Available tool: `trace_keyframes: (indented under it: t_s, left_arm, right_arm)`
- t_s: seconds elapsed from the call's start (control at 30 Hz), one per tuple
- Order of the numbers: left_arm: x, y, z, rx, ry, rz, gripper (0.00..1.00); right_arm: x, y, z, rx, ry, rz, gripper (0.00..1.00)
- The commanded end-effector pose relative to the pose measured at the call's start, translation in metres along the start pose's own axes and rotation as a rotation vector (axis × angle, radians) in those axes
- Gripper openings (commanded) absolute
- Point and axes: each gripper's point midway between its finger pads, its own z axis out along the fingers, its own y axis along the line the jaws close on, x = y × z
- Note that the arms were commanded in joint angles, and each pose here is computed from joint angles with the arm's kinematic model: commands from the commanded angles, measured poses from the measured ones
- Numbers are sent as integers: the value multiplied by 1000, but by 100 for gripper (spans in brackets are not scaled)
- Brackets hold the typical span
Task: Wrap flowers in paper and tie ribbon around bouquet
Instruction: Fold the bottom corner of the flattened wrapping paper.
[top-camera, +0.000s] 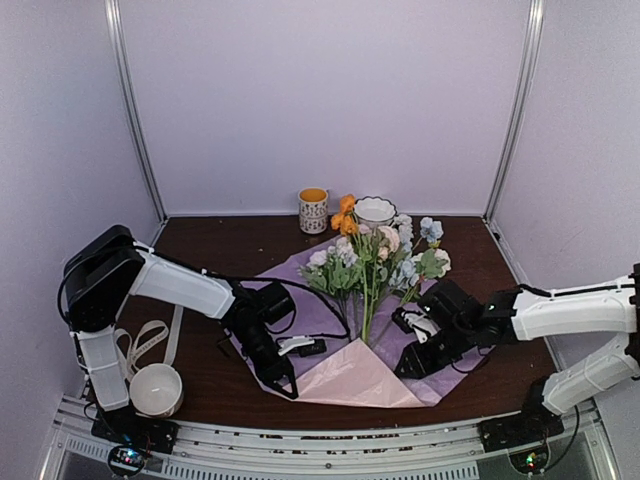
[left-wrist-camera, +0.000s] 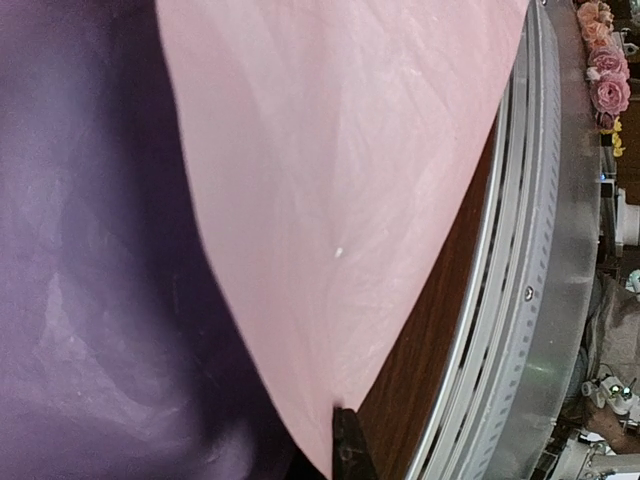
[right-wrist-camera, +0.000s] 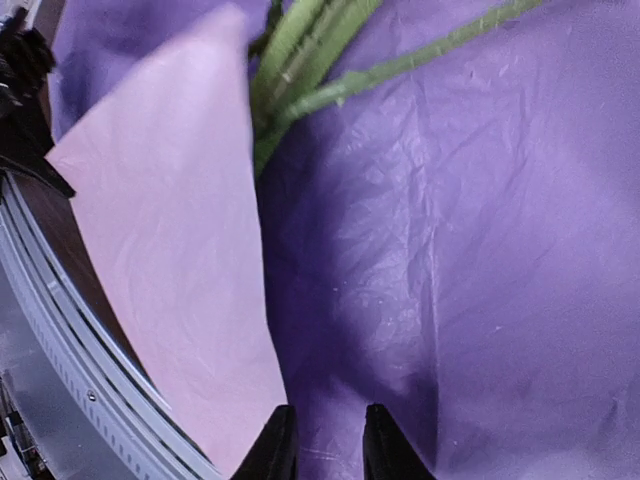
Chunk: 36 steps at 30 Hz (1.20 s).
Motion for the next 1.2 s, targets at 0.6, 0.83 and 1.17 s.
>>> trace_keyframes:
  t_s: [0.6,0.83,1.17]
  left_arm:
    - [9,14,7,-18,9,-113,0]
    - [-19,7,-25,-117,-141,-76,53]
    - [-43,67,-181,-589,-598,-317,96]
  right_arm:
    - [-25,105,59,-287,-4,-45,0]
    - [1,69,90,-158,102,38,0]
    - [-13,81,75,-174,63,30,0]
